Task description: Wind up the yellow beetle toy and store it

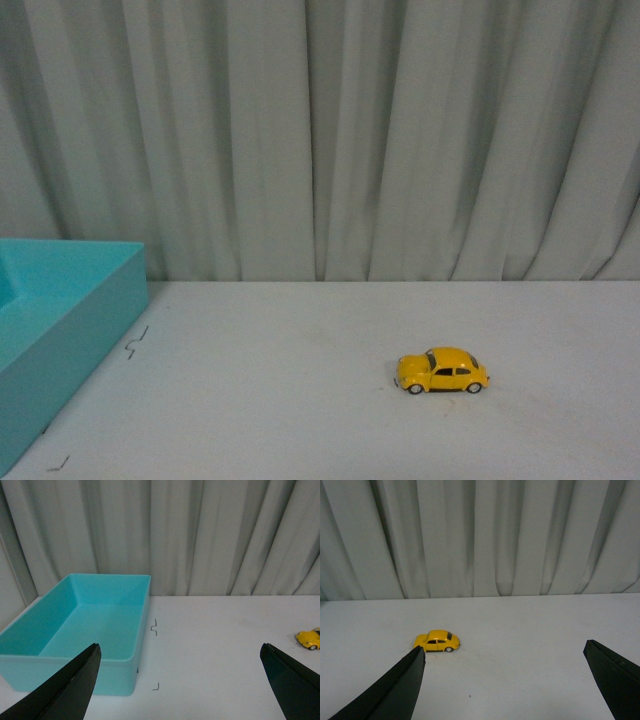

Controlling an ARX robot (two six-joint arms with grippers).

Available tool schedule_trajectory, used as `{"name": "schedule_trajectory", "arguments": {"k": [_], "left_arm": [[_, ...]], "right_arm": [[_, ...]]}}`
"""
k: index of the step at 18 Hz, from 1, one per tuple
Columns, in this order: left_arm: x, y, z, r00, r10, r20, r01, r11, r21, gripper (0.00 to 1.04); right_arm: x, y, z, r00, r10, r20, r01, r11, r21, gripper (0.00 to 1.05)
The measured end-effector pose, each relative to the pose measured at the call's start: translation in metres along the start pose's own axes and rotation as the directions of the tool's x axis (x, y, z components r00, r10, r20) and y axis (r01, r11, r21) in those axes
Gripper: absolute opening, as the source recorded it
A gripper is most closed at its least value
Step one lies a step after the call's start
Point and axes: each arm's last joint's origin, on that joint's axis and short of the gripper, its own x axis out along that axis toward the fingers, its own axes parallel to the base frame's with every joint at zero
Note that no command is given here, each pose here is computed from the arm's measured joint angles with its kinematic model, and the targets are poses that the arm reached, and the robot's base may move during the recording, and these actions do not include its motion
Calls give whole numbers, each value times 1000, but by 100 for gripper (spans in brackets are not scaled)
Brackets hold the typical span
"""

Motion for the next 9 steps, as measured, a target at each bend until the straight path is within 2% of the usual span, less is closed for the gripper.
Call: {"name": "schedule_trajectory", "arguments": {"k": [9], "left_arm": [[0, 0, 0, 1000, 0, 0, 0, 1000, 0, 98]], "right_arm": [[0, 0, 0, 1000, 0, -1, 0, 1000, 0, 98]]}}
